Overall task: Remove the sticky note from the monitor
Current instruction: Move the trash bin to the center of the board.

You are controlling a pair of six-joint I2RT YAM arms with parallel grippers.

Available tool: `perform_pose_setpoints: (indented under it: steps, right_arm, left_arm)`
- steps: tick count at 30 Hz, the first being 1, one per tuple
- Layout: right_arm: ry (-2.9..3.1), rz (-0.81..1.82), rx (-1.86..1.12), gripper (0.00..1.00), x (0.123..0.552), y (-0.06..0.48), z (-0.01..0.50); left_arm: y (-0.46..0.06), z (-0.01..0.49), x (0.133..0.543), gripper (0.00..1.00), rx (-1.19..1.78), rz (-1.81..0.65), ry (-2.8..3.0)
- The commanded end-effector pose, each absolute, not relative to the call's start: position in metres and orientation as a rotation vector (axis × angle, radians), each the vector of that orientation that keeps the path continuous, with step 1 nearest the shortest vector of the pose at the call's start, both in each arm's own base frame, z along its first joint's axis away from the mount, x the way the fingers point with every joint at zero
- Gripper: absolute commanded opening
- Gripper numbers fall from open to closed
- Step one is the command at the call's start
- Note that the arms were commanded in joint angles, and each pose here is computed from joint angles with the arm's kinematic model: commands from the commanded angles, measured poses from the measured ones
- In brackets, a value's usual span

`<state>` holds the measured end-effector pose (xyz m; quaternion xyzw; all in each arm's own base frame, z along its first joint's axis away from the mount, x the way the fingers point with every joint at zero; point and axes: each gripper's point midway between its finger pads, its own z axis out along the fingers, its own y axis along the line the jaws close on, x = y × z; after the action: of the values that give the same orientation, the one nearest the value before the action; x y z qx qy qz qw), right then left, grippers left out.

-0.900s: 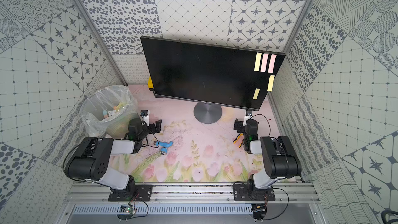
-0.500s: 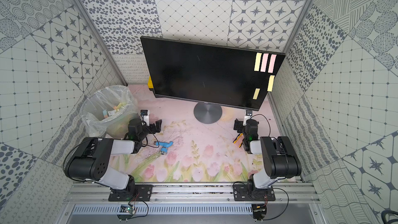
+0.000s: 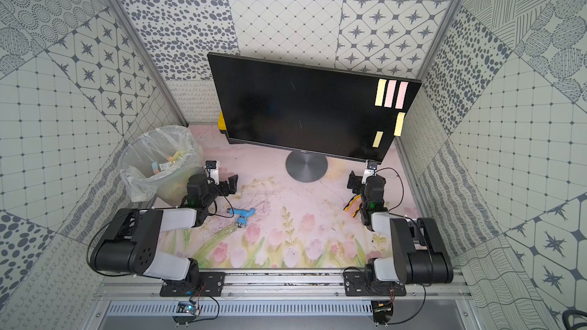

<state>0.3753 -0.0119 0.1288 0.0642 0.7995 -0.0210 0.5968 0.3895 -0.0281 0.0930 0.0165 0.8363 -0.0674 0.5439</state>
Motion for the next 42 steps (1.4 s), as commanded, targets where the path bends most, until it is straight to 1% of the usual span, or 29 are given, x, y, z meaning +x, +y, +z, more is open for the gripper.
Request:
perform_pose_setpoints:
  steps: [1, 4, 9, 13, 20, 25, 29, 35, 38, 42]
  right_arm:
    - [1.819, -0.003, 0.248, 0.97, 0.358, -0.015, 0.147]
    - [1.854, 0.007, 0.27, 0.97, 0.338, -0.01, 0.147]
    - [1.84, 0.001, 0.287, 0.97, 0.307, -0.012, 0.169]
    - [1.81, 0.047, 0.335, 0.97, 0.284, -0.012, 0.183]
    - [1.813, 0.179, 0.343, 0.97, 0.276, 0.003, 0.216]
    - [1.8, 0.255, 0.282, 0.97, 0.274, 0.016, 0.249]
    - [1.734, 0.285, 0.267, 0.97, 0.267, 0.018, 0.29]
    - [1.615, 0.29, 0.288, 0.97, 0.256, 0.011, 0.351]
    - [1.572, 0.296, 0.274, 0.97, 0.254, 0.012, 0.38]
    - [1.546, 0.324, 0.242, 0.97, 0.256, 0.015, 0.412]
  left_arm:
    - [-0.03, 0.11, 0.381, 0.99, 0.02, -0.19, 1.99]
    - [-0.028, 0.125, 0.372, 0.99, -0.025, -0.198, 1.975]
    - [-0.029, 0.146, 0.362, 0.99, -0.05, -0.206, 1.98]
    - [-0.039, 0.163, 0.354, 0.99, -0.051, -0.239, 1.967]
    - [-0.072, 0.205, 0.351, 0.99, 0.022, -0.314, 1.915]
    - [-0.093, 0.247, 0.351, 0.99, 0.052, -0.359, 1.838]
    - [-0.107, 0.285, 0.352, 0.99, 0.093, -0.378, 1.786]
    - [-0.118, 0.355, 0.36, 0.99, 0.112, -0.423, 1.697]
    - [-0.125, 0.381, 0.365, 0.99, 0.13, -0.448, 1.676]
    - [-0.133, 0.403, 0.37, 0.99, 0.125, -0.51, 1.69]
